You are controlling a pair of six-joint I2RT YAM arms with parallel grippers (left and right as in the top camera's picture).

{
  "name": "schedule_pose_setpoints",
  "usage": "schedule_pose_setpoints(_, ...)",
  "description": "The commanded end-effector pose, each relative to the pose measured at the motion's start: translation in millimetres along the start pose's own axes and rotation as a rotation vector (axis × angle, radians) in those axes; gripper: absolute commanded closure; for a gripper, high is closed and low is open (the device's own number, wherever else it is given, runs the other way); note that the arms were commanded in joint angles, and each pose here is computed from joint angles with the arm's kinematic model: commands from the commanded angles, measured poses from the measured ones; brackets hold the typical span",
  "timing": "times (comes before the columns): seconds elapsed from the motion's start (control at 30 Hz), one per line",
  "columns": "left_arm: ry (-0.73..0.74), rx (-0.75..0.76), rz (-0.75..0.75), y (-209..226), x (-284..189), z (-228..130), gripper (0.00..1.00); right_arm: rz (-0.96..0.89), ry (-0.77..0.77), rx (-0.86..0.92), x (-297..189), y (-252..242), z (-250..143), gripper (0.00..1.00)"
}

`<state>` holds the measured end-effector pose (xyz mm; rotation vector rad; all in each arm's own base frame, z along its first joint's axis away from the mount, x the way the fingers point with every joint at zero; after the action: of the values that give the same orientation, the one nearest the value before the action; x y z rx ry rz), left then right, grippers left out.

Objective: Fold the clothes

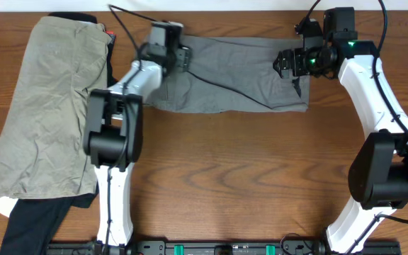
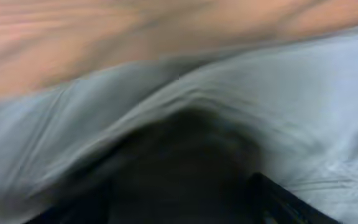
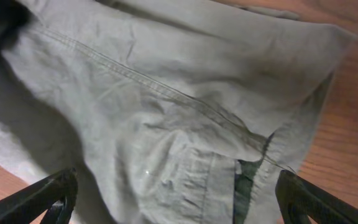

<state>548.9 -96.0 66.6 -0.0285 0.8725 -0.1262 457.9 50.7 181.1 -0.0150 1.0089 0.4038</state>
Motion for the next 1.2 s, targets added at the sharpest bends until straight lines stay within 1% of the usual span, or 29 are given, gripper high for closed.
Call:
schedule_pose_setpoints(0.0, -0.070, -0.075, 0.046, 20, -60, 49, 0.25, -0.030, -0.037, -0.032, -9, 1, 10, 0.01)
schedule_pose_setpoints(0.13, -0.022, -0.080, 0.053, 21, -114, 55, 0.20, -0.031, -0.045, -0.036, -7, 0, 12, 0.01)
schedule_pose_setpoints(0.2, 0.009, -0.080, 0.035, 18, -133, 53, 0.19, -0.026, -0.031, -0.035, 0, 0, 9, 0.01)
schedule_pose_setpoints(0.27, 0.051, -0.083, -0.014, 12, -140, 46, 0.18, -0.018, -0.007, -0.028, 11, -2, 4, 0.02)
schedule_pose_setpoints(0.3, 0.074, -0.085, -0.035, 10, -140, 42, 0.18, -0.007, 0.010, -0.023, 19, -2, 1, 0.04)
schedule_pose_setpoints(0.37, 0.115, -0.088, -0.039, 9, -136, 34, 0.18, 0.034, 0.026, -0.016, 29, 0, -3, 0.12)
schedule_pose_setpoints(0.43, 0.157, -0.091, -0.035, 10, -131, 25, 0.18, 0.093, 0.024, -0.013, 36, 4, -5, 0.21)
schedule_pose_setpoints(0.47, 0.175, -0.092, -0.033, 11, -129, 21, 0.18, 0.108, 0.023, -0.012, 37, 6, -5, 0.27)
schedule_pose_setpoints(0.57, 0.232, -0.097, -0.026, 11, -129, 10, 0.20, 0.105, 0.037, -0.018, 44, 8, -7, 0.43)
schedule_pose_setpoints(0.6, 0.251, -0.102, -0.024, 11, -129, 6, 0.23, 0.106, 0.043, -0.020, 47, 10, -8, 0.54)
schedule_pose_setpoints(0.63, 0.266, -0.106, -0.022, 10, -130, 4, 0.24, 0.109, 0.051, -0.020, 51, 11, -10, 0.62)
schedule_pose_setpoints(0.67, 0.282, -0.105, -0.022, 9, -131, 1, 0.25, 0.112, 0.059, -0.021, 54, 12, -11, 0.78)
schedule_pose_setpoints(0.7, 0.293, -0.106, -0.020, 9, -131, -1, 0.26, 0.116, 0.070, -0.020, 59, 13, -14, 0.85)
schedule_pose_setpoints(0.73, 0.303, -0.107, -0.019, 10, -132, -3, 0.26, 0.119, 0.080, -0.016, 63, 14, -16, 0.88)
schedule_pose_setpoints(0.8, 0.317, -0.108, -0.017, 10, -133, -5, 0.26, 0.125, 0.103, -0.013, 73, 14, -21, 0.92)
schedule_pose_setpoints(0.9, 0.334, -0.110, -0.014, 10, -134, -8, 0.26, 0.128, 0.137, 0.009, 85, 12, -30, 0.96)
schedule_pose_setpoints(1.07, 0.342, -0.110, -0.014, 10, -134, -10, 0.26, 0.100, 0.182, 0.046, 98, 1, -43, 0.98)
schedule_pose_setpoints(1.17, 0.342, -0.110, -0.014, 10, -135, -10, 0.25, 0.094, 0.206, 0.065, 98, -5, -49, 0.98)
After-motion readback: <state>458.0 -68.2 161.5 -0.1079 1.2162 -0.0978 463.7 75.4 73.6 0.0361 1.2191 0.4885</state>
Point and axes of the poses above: each gripper's point midway between its finger pads, its own x axis out along the fingers, its own y axis along the line the jaws close on, z = x × y, the point moved 6 cm from there along -x, back along the fingers, and after that the axes turned 6 degrees about -x, right-handed, at the moved point
